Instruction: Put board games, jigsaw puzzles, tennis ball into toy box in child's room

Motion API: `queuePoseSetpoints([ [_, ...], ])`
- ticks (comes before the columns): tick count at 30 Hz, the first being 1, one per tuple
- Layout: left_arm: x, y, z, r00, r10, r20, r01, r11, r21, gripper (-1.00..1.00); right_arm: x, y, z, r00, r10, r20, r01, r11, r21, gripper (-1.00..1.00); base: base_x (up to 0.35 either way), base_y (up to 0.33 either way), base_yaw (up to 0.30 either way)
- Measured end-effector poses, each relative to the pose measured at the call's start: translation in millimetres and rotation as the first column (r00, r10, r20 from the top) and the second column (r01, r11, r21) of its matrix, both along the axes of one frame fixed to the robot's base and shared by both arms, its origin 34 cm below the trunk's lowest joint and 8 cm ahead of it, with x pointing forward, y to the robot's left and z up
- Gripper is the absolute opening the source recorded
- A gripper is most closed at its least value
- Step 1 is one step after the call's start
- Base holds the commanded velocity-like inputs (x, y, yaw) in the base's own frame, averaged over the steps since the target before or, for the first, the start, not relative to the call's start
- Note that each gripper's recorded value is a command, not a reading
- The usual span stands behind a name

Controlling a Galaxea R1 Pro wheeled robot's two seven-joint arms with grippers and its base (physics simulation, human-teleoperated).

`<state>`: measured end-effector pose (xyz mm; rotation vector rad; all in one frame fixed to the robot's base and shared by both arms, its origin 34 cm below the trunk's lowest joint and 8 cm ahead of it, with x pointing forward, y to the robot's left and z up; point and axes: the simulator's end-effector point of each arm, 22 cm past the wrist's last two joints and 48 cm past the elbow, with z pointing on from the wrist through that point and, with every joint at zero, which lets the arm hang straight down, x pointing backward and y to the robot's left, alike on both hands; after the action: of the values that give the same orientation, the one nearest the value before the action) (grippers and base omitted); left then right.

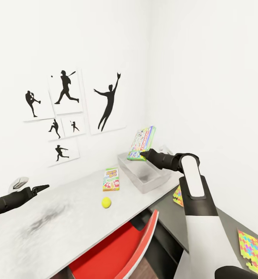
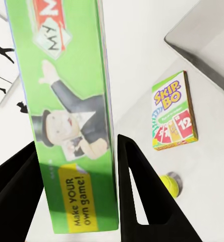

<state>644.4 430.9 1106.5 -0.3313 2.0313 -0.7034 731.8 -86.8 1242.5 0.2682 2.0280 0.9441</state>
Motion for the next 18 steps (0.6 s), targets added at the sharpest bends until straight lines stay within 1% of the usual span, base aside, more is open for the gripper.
queuePoseSetpoints([
  [11,0.0,0.1,0.0,1.0,0.001,-0.001,-0.001,1.0,-0.001,1.0,-0.1,0.7,0.0,1.0,0.002,0.0,-0.002,1.0,0.003,-1.0,0.129,-0.013,0.044],
  [14,-0.2,0.6,0.1,1.0,0.001,0.0,-0.001,1.0,-0.001,1.0,-0.1,0.9,0.0,1.0,0.003,0.0,-0.003,1.0,0.005,-1.0,0.047,-0.001,0.159],
  [18,-0.3,0.5,0.2,1.0,0.001,0.0,-0.001,1.0,-0.001,1.0,-0.5,1.0,-0.7,1.0,0.003,-0.001,-0.003,1.0,0.005,-1.0,0.12,0.0,0.248],
])
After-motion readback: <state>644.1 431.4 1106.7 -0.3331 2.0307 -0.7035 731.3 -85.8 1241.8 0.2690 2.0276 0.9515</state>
